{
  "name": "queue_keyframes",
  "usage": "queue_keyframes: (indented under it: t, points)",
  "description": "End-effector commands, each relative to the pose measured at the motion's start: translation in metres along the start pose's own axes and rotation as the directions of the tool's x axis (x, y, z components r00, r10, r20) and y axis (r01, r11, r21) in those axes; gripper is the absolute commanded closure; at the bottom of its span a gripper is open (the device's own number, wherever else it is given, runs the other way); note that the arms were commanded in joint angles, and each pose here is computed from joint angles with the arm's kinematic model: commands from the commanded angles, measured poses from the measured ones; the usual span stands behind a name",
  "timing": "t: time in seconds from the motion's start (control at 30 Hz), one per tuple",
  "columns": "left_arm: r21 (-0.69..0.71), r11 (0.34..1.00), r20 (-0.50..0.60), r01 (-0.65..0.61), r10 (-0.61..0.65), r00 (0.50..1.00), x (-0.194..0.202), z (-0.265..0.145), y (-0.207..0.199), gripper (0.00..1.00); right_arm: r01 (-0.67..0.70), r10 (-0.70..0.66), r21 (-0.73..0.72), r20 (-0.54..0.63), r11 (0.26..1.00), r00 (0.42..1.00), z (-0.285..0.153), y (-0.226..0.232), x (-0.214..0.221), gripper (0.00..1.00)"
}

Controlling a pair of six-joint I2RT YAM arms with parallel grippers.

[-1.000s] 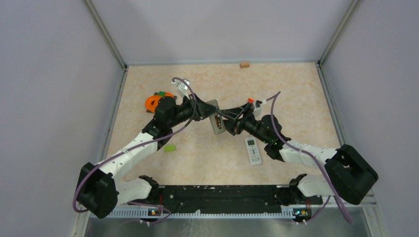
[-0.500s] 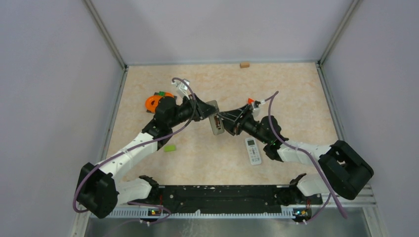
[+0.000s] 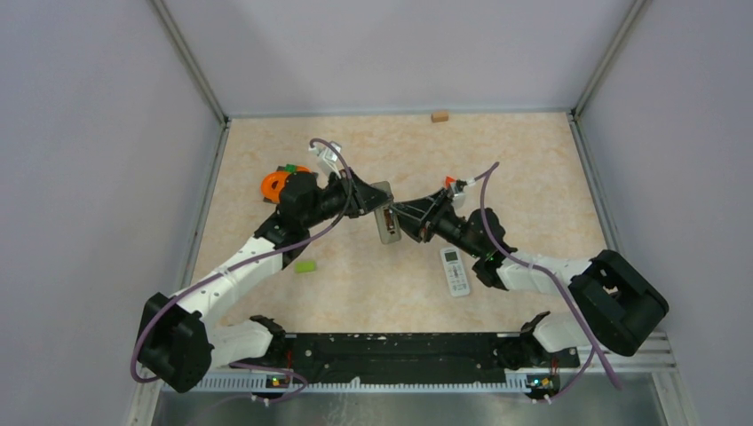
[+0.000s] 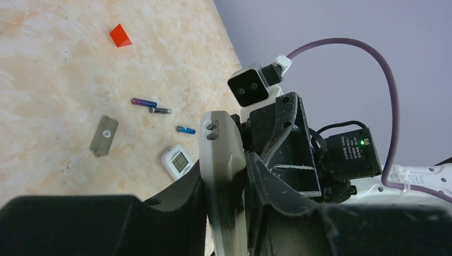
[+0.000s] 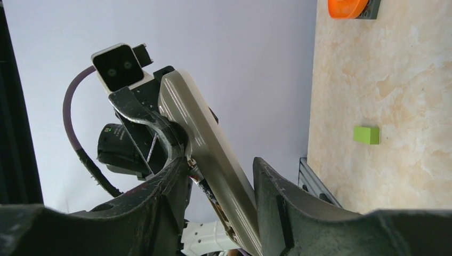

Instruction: Load the batteries into the remote control

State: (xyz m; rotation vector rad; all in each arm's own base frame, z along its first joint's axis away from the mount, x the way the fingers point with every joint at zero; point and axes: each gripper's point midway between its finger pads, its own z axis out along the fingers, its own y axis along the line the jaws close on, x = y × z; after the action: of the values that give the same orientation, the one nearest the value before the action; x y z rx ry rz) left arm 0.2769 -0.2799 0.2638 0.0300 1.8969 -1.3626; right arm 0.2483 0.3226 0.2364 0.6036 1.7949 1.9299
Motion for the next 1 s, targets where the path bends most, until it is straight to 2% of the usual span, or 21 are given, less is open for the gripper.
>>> queue_keyframes:
  t: [0.0, 0.27, 0.53, 0.73, 0.87, 0.97]
  points:
    - [0.071, 0.996, 0.067, -0.045, 0.041, 0.997, -0.024, -0.003, -0.031, 1.00, 0.042, -0.046, -0.085, -0.049, 0.996, 0.998, -0.001, 0.018, 0.008, 0.55]
    - [0.071, 0.997, 0.068, -0.038, 0.034, 0.997, -0.026, -0.003, -0.033, 1.00, 0.065, -0.076, -0.109, -0.103, 0.992, 0.992, 0.000, 0.016, 0.017, 0.64]
    - [0.066, 0.997, 0.076, -0.042, 0.037, 0.996, -0.028, -0.003, -0.033, 1.00, 0.119, -0.138, -0.117, -0.180, 0.986, 0.974, -0.003, 0.007, 0.030, 0.65]
    - [0.061, 0.997, 0.080, -0.045, 0.040, 0.996, -0.028, -0.004, -0.033, 1.00, 0.134, -0.149, -0.089, -0.188, 0.987, 0.971, -0.005, -0.006, 0.031, 0.67]
    - [0.059, 0.997, 0.082, -0.048, 0.043, 0.996, -0.028, -0.006, -0.033, 1.00, 0.192, -0.205, -0.088, -0.179, 0.977, 0.962, -0.003, -0.008, 0.030, 0.72]
    - [0.047, 0.997, 0.081, -0.053, 0.049, 0.996, -0.028, -0.007, -0.031, 1.00, 0.279, -0.289, -0.083, -0.177, 0.957, 0.941, 0.001, -0.008, 0.028, 0.72]
